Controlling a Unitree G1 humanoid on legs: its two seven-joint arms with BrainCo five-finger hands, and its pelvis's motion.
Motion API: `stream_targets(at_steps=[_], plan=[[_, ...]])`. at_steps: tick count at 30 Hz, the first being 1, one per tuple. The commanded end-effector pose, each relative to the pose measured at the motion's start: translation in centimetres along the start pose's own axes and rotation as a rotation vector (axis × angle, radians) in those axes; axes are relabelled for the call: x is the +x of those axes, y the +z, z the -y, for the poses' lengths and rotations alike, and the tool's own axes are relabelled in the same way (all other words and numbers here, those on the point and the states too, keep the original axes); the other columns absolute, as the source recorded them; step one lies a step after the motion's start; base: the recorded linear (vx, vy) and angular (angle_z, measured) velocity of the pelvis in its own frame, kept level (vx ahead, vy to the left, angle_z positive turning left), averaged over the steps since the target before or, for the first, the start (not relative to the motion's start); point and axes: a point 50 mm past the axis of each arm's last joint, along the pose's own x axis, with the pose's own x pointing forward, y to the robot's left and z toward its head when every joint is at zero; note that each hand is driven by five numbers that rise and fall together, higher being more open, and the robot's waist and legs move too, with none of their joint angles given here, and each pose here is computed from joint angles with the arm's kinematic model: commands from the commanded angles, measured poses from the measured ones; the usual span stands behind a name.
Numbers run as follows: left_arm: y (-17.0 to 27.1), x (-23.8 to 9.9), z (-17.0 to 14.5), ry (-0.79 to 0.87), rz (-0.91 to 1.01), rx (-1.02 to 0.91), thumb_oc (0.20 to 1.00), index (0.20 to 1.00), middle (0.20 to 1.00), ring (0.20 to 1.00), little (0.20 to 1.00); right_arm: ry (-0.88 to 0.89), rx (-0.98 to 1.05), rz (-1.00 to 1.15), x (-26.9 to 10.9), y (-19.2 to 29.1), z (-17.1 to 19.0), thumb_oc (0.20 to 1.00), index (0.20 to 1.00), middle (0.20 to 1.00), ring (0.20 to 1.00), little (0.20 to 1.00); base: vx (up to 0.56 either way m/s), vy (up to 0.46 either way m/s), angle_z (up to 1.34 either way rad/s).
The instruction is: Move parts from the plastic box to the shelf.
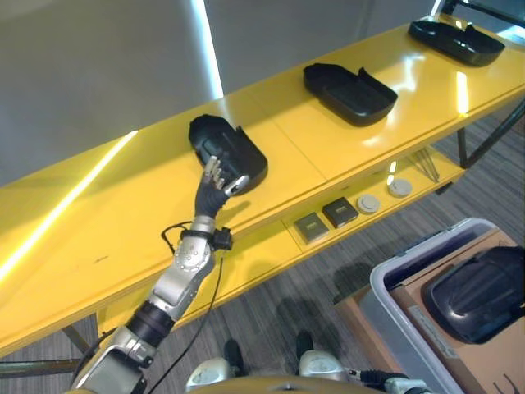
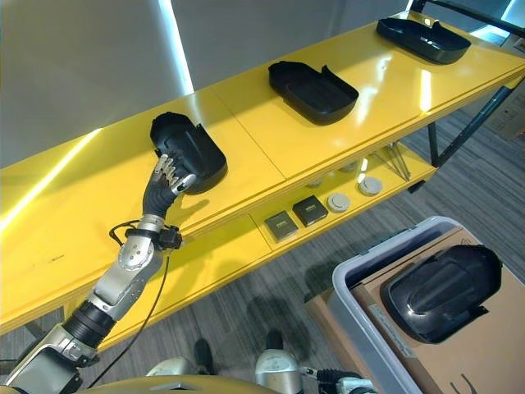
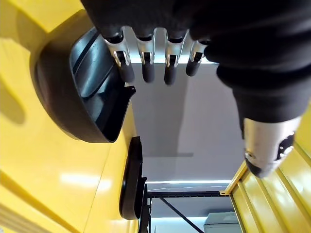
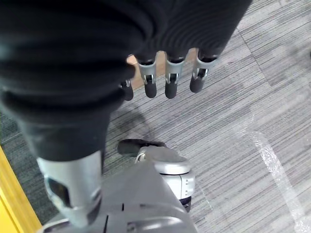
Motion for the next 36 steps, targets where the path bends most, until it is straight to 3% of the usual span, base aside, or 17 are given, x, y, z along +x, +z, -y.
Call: stream_targets(at_steps=[1, 7, 10, 20, 24, 29, 33, 36], plan=[[2.2, 0.4, 1.5, -0.155, 0.111, -0.080, 1.000, 1.000, 1.000, 1.000, 1.000, -0.025, 0.049, -0.057, 0.0, -1.4, 0.4, 1.000, 1.000, 1.000, 1.000, 1.000, -0.04, 0.020, 0.08], [4.5, -1.0, 2.5, -0.374, 0.208, -0.225, 1.000, 1.000, 1.000, 1.000, 1.000, -0.040, 0.028, -0.049, 0.0, -1.4, 0.4, 1.000, 1.000, 1.000, 1.000, 1.000, -0.05, 0.027, 0.05], [5.3, -1.2, 1.9, -0.336, 0.244, -0.278, 1.000, 1.000, 1.000, 1.000, 1.000, -0.050, 0.005, -0.047, 0.1, -1.6, 0.3, 1.000, 1.000, 1.000, 1.000, 1.000, -0.05, 0.020, 0.07], [7.8, -1.7, -3.6, -0.061, 0.392, -0.125, 1.000, 1.000, 1.000, 1.000, 1.000, -0.051, -0.070, -0.006, 0.1, -1.7, -0.2, 1.000, 1.000, 1.000, 1.000, 1.000, -0.06, 0.025, 0.11], [8.3, -1.8, -4.5, -0.126, 0.394, -0.086, 1.000, 1.000, 1.000, 1.000, 1.000, -0.065, -0.098, -0.009, 0.1, -2.0, -0.3, 1.000, 1.000, 1.000, 1.000, 1.000, -0.02, 0.031, 0.12], [8.2, -1.8, -3.8, -0.281, 0.342, -0.217, 1.000, 1.000, 1.000, 1.000, 1.000, -0.115, -0.151, 0.011, 0.1, -1.9, -0.1, 1.000, 1.000, 1.000, 1.000, 1.000, 0.00, 0.006, 0.02], [7.3, -1.7, -2.9, -0.302, 0.314, -0.224, 1.000, 1.000, 1.000, 1.000, 1.000, -0.207, 0.149, 0.332, -0.8, 2.8, 0.8, 1.000, 1.000, 1.000, 1.000, 1.000, -0.02, 0.010, -0.04], [6.9, -2.4, -4.2, -0.266, 0.324, -0.200, 1.000, 1.000, 1.000, 1.000, 1.000, -0.268, 0.284, 0.588, -3.3, 7.2, 3.0, 1.000, 1.000, 1.000, 1.000, 1.000, -0.07, 0.059, -0.34]])
